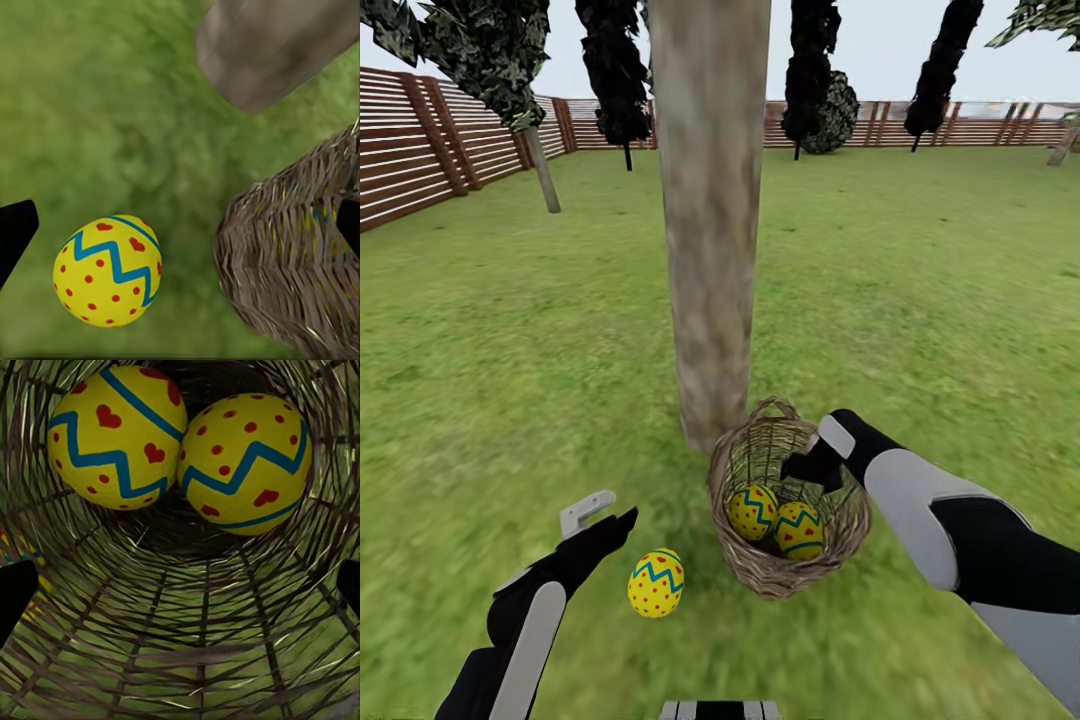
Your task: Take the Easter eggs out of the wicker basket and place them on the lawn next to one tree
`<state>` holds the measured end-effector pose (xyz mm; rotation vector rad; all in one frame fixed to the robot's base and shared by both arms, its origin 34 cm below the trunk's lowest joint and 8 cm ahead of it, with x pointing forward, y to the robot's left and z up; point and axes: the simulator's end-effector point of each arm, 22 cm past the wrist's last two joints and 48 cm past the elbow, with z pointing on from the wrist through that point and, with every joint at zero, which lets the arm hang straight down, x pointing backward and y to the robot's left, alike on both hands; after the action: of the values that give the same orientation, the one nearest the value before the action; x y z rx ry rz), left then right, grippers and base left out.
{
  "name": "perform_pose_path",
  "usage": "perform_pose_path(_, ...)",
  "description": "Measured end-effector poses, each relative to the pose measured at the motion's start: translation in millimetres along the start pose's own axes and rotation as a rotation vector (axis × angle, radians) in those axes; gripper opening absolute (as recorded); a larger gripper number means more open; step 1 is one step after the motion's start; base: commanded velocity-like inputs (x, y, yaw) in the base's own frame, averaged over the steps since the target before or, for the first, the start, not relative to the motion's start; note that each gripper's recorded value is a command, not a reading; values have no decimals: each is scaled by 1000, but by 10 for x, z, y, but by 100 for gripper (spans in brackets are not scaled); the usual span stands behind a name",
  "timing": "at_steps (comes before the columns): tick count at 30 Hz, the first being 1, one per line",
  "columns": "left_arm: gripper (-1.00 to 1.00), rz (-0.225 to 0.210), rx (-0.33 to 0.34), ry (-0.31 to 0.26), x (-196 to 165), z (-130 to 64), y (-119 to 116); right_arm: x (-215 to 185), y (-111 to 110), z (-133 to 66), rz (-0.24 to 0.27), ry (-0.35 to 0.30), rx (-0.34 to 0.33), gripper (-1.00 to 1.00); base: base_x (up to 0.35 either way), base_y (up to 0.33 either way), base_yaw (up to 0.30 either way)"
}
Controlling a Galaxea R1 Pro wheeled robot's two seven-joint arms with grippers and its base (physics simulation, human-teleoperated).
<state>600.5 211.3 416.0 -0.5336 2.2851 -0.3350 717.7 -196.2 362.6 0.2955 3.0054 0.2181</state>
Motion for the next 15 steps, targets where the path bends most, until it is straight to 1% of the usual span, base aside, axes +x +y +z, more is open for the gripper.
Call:
perform_pose_path(5,100,0,-12,17,73,62,61,36,198,132,3,11,-88,100,0,0,0)
perform_pose_path(7,100,0,-16,24,104,86,85,-3,230,185,9,-8,-107,100,0,0,0)
perform_pose_path(12,100,-2,-26,42,185,146,137,-111,208,309,30,-57,-115,100,0,0,0)
perform_pose_path(15,100,-3,-33,52,233,181,171,-147,184,384,38,-72,-115,100,0,0,0)
